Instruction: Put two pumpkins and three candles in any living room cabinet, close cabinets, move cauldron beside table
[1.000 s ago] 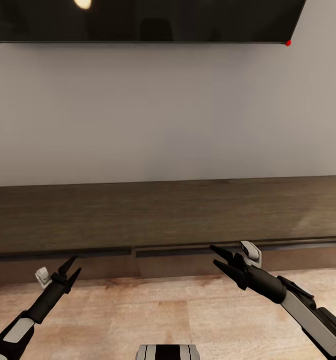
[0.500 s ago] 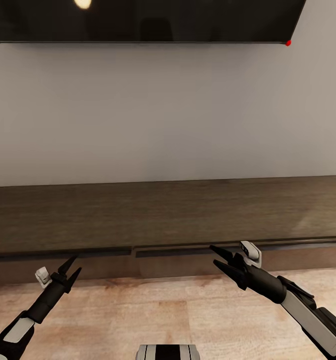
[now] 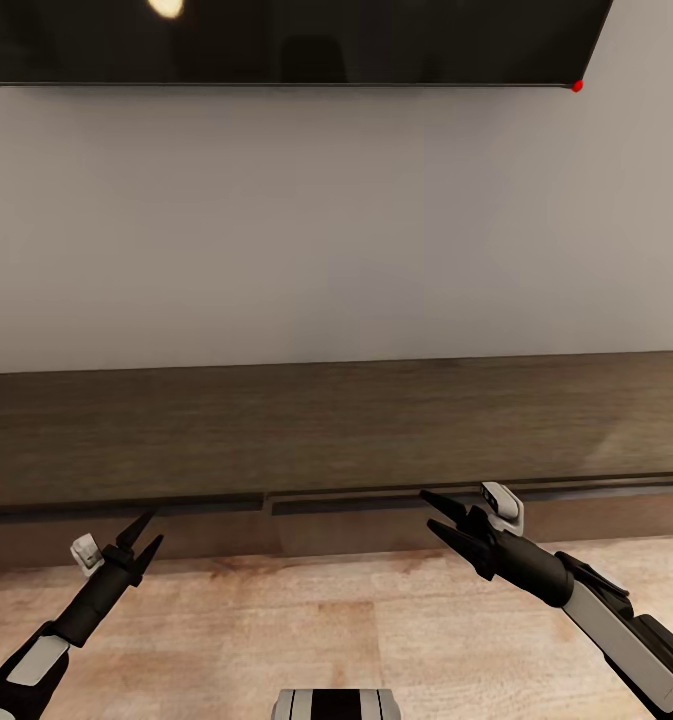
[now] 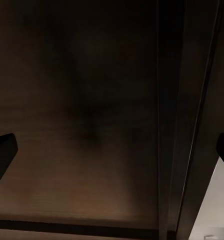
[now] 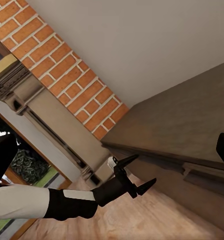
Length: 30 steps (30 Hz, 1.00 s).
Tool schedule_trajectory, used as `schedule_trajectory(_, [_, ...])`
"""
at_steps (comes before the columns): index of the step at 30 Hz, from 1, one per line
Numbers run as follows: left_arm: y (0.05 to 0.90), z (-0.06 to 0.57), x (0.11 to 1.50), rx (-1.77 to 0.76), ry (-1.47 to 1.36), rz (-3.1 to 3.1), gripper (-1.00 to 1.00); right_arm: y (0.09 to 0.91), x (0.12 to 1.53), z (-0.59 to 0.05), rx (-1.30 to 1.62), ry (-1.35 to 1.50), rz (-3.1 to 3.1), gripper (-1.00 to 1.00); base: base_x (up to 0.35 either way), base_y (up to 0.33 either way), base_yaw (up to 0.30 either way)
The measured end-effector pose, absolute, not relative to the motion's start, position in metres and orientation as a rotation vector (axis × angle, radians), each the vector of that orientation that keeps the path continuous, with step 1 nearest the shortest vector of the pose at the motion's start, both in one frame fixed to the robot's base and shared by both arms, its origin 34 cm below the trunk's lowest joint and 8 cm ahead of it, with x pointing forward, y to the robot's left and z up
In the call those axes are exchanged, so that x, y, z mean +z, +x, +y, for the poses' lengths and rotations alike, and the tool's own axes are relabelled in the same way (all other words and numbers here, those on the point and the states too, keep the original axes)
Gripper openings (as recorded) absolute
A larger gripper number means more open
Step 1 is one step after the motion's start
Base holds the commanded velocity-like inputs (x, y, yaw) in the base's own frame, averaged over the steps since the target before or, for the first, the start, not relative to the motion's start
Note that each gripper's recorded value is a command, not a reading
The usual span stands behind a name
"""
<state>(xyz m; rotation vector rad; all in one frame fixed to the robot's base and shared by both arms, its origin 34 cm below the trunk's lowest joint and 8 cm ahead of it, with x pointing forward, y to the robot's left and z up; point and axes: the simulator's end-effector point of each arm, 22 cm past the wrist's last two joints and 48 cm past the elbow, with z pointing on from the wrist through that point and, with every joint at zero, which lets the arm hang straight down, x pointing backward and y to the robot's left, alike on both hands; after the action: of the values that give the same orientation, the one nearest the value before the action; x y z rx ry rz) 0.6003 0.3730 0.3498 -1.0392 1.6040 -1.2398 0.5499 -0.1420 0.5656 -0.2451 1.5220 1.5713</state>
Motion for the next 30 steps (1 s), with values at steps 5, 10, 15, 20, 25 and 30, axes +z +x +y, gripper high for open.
schedule_trajectory(5, [0.6003,0.3729,0.3498,-1.24,-1.039,1.604,1.0,0.5499,0.5656,-0.142,1.571,-0.245,1.522,1.0,0.0,0.0,0.0])
schedule_trajectory(10, [0.6003,0.373,0.3499,-1.24,-1.039,1.604,1.0,0.5499,0.5656,-0.142,1.571,-0.245,1.522,1.0,0.0,0.0,0.0])
schedule_trajectory(15, [0.6003,0.373,0.3499,-1.24,-1.039,1.604,1.0,0.5499,0.5656,-0.142,1.571,-0.245,1.522,1.0,0.0,0.0,0.0])
schedule_trajectory(20, [0.6003,0.373,0.3499,-1.24,-1.039,1.604,1.0,0.5499,0.5656,-0.142,1.571,-0.245,1.522,1.0,0.0,0.0,0.0])
schedule_trajectory(25, [0.6005,0.3721,0.3523,-1.249,-1.03,1.596,1.0,0.5499,0.5656,-0.142,1.572,-0.245,1.522,1.0,0.0,0.0,0.0])
schedule_trajectory(30, [0.6007,0.3715,0.3548,-1.257,-1.023,1.588,1.0,0.5499,0.5656,-0.1421,1.571,-0.245,1.522,1.0,0.0,0.0,0.0])
